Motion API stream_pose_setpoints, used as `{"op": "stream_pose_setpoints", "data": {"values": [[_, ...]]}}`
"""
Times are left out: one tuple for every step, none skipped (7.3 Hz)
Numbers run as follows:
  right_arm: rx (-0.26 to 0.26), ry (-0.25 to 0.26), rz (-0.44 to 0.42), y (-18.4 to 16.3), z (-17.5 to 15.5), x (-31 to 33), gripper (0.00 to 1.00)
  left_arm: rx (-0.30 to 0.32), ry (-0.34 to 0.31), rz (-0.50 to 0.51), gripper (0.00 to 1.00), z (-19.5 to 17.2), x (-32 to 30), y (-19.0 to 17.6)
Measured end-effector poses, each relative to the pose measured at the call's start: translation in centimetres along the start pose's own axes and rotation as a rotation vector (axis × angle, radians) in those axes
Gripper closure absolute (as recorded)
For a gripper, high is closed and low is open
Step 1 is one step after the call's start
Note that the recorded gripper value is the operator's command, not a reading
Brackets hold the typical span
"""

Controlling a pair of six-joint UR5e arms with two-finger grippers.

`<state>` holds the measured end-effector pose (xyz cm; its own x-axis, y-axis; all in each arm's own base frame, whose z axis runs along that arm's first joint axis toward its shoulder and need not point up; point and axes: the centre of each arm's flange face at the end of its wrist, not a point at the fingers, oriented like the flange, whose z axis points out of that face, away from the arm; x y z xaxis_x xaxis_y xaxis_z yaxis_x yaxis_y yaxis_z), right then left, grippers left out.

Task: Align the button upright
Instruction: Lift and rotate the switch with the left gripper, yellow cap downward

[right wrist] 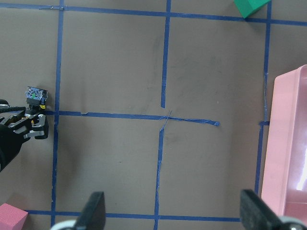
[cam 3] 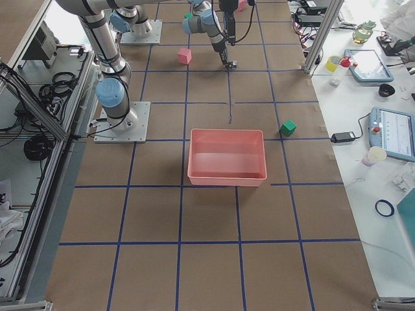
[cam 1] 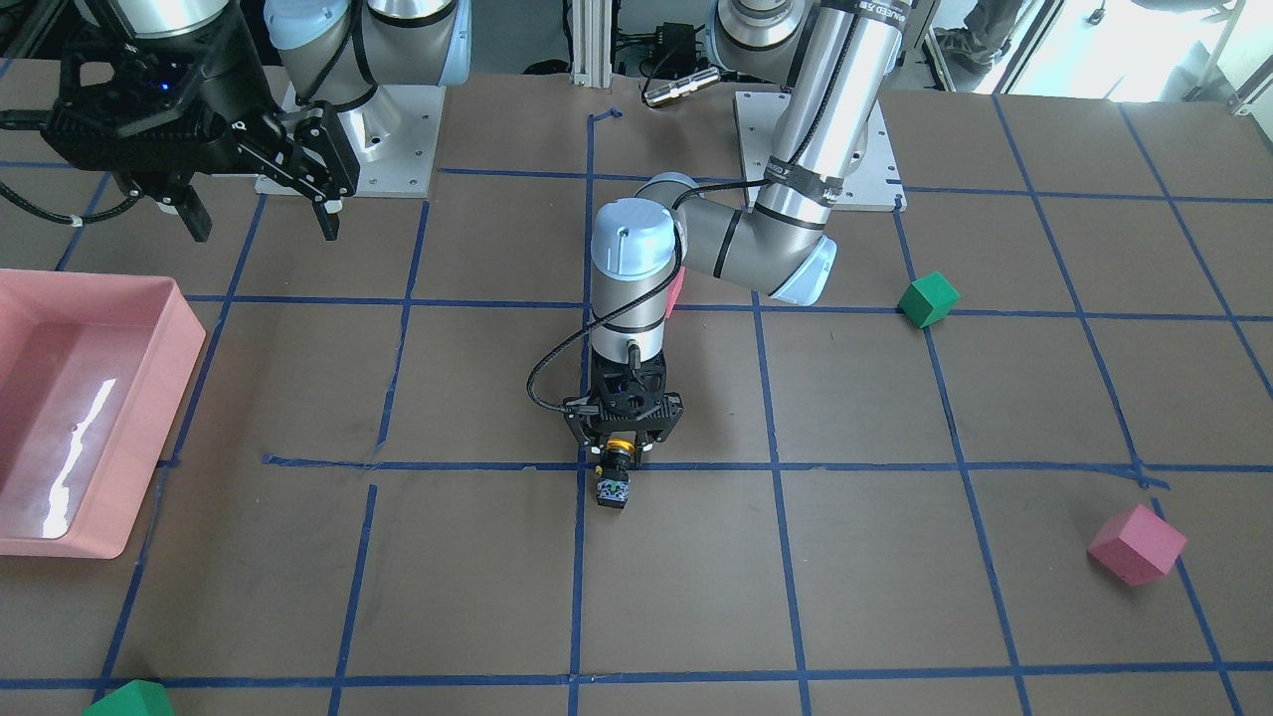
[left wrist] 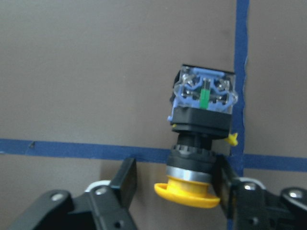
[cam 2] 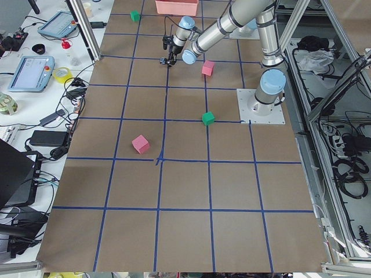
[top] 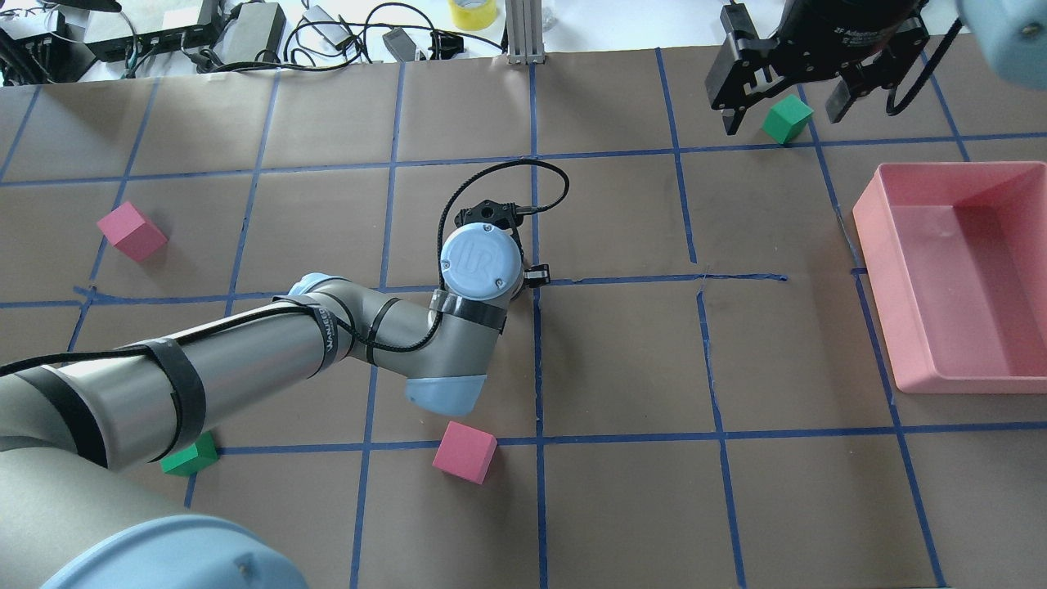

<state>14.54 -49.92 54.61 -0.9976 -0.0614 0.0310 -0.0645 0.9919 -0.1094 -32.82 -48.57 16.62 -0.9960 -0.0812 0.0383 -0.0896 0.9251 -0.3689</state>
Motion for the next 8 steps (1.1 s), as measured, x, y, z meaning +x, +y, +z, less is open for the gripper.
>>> {"op": "stream_pose_setpoints", "data": {"values": [[-0.003,-0.002,0.001,0.0,0.1,0.0,0.0,0.009,0.0,0.007,1.0,-0.5,0.0,-0.3],[-0.005,-0.003,0.0,0.0,0.2,0.0,0.0,0.022,0.004,0.017,1.0,-1.0,0.2,-0.9],[-0.005,-0.004,0.0,0.0,0.2,0.0,0.0,0.031,0.004,0.026,1.0,-1.7,0.5,-1.9],[-0.003,-0.006,0.001,0.0,0.1,0.0,0.0,0.022,-0.015,0.02,1.0,-3.0,0.8,-3.7],[-0.001,-0.007,0.002,0.0,0.1,0.1,0.0,-0.016,-0.051,-0.031,1.0,-4.6,1.0,-5.9],[0.0,-0.007,0.004,-0.1,0.1,0.2,0.0,-0.099,-0.073,-0.135,1.0,-6.2,1.0,-8.1],[-0.001,-0.006,0.004,-0.1,0.2,0.2,0.0,-0.197,-0.065,-0.266,1.0,-7.1,0.6,-9.6],[-0.001,-0.005,0.004,-0.1,0.2,0.2,0.0,-0.298,-0.03,-0.426,1.0,-7.2,-0.1,-10.6]]}}
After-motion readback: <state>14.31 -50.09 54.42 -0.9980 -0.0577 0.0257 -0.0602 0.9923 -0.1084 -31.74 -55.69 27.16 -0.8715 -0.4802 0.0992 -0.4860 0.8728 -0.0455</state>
